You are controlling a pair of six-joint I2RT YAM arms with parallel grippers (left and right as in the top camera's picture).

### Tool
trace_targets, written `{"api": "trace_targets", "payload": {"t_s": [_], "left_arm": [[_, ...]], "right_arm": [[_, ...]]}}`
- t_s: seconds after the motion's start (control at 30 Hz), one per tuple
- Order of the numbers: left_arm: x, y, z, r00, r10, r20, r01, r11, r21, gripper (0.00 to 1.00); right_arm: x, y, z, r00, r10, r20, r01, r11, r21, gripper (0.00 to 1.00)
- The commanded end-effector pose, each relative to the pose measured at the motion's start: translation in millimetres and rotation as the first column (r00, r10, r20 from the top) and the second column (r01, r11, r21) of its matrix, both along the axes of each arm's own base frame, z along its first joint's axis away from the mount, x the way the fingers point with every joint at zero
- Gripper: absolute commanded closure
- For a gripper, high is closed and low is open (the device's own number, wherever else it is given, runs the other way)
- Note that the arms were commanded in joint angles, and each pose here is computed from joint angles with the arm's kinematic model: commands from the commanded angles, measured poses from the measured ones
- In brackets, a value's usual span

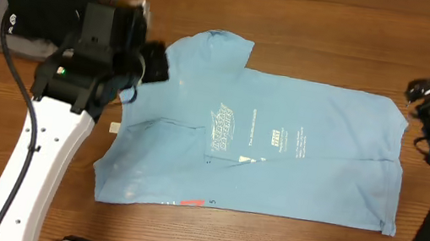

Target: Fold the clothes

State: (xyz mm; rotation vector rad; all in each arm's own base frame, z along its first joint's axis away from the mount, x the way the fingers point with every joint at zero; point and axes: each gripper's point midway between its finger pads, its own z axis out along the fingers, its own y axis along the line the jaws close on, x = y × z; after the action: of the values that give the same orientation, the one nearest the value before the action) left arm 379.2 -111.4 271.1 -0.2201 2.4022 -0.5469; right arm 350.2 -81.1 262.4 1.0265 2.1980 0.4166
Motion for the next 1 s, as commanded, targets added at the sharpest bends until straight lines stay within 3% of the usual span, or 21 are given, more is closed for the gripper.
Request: {"api": "trace_targets", "payload": {"t_s": [0.0,0.07,0.13,0.17,0.2,0.3,0.97], "left_arm": [[11.9,-12.6,-3.4,0.999,-0.048,0.006,0.048,0.999,-0.016,0.96],[11.9,-12.7,-8.9,0.999,-0.046,-0.014,0.046,0.999,-0.015,0.95],[9.7,-12.2,-13.8,0.998,-0.047,-0.036,0.046,0.999,-0.011,0.87],[8.7,-12.0,-15.3,0.998,-0.047,-0.044,0.046,0.999,-0.010,0.67],[7.7,-11.8,-16.2,0.998,-0.046,-0.050,0.046,0.999,-0.009,0.56],[5.2,-11.3,-18.5,0.997,-0.046,-0.064,0.046,0.999,-0.006,0.01],[7.6,-11.1,-19.9,0.997,-0.044,-0.062,0.044,0.999,-0.004,0.00]], "right_arm": [[12.9,-1.8,-8.3,0.997,0.056,-0.053,-0.057,0.998,-0.004,0.00],[12.9,-1.9,-16.5,0.995,0.064,-0.082,-0.064,0.998,0.002,0.00],[11.9,-1.5,-23.4,0.991,0.075,-0.108,-0.074,0.997,0.005,0.00],[11.6,-1.4,-25.0,0.991,0.075,-0.114,-0.074,0.997,0.008,0.00],[11.5,-1.4,-26.2,0.990,0.075,-0.119,-0.074,0.997,0.010,0.00],[10.4,-0.9,-26.8,0.990,0.075,-0.123,-0.074,0.997,0.012,0.00],[4.3,-0.8,-31.1,0.985,0.079,-0.154,-0.079,0.997,0.007,0.00]]}}
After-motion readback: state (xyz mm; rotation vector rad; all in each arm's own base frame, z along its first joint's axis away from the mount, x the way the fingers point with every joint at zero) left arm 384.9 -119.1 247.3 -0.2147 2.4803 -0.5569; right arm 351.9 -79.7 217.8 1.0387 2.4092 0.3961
